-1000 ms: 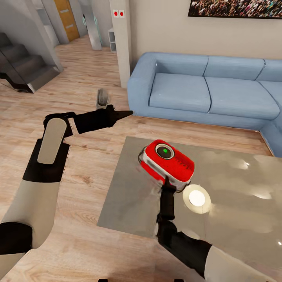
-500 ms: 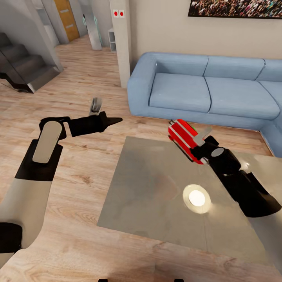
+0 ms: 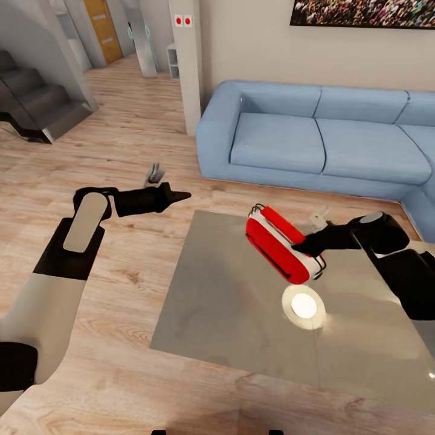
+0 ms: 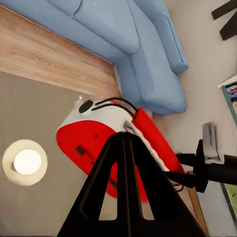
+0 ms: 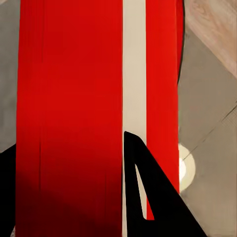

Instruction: Turn on the radio receiver that's on the table in the living room.

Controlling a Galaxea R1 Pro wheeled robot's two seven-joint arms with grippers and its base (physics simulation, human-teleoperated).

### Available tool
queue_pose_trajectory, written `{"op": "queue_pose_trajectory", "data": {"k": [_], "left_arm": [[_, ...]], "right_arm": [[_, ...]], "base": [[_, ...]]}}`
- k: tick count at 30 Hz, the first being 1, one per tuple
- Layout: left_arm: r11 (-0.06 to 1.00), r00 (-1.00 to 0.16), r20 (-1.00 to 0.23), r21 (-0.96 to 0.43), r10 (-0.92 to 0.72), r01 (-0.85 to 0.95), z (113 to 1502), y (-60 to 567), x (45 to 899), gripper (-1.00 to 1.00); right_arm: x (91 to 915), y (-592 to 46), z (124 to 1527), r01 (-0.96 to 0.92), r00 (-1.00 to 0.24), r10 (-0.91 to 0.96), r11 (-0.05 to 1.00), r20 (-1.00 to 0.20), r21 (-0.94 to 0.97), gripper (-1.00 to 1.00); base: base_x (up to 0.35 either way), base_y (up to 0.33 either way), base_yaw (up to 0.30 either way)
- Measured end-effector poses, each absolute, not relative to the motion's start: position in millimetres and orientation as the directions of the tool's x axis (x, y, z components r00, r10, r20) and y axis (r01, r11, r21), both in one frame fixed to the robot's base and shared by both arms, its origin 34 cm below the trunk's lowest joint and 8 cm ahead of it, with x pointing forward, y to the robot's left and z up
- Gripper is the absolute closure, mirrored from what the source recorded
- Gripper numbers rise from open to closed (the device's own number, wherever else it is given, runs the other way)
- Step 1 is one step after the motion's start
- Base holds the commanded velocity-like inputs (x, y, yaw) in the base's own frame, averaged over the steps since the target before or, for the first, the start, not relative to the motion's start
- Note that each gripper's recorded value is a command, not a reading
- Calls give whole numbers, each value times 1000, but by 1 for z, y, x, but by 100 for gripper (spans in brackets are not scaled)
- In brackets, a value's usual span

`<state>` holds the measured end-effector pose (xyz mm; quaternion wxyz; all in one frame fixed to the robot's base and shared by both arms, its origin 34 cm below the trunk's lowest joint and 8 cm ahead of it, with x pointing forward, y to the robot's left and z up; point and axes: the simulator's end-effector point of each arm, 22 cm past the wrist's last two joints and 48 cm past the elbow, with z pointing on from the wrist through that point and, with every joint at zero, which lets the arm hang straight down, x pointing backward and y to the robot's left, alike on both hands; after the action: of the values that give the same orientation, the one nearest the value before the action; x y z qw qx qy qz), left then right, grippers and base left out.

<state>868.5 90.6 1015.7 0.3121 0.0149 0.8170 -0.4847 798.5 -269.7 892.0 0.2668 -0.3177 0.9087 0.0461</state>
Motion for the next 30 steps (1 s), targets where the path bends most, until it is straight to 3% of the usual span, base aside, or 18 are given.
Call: {"op": "queue_pose_trajectory", "data": {"k": [30], "left_arm": [[536, -848, -443, -809, -291, 239, 979, 93, 869, 100]], "right_arm": [[778, -287, 840, -561, -760, -510, 828, -403, 8, 100]], "base": [[0, 0, 0]]}}
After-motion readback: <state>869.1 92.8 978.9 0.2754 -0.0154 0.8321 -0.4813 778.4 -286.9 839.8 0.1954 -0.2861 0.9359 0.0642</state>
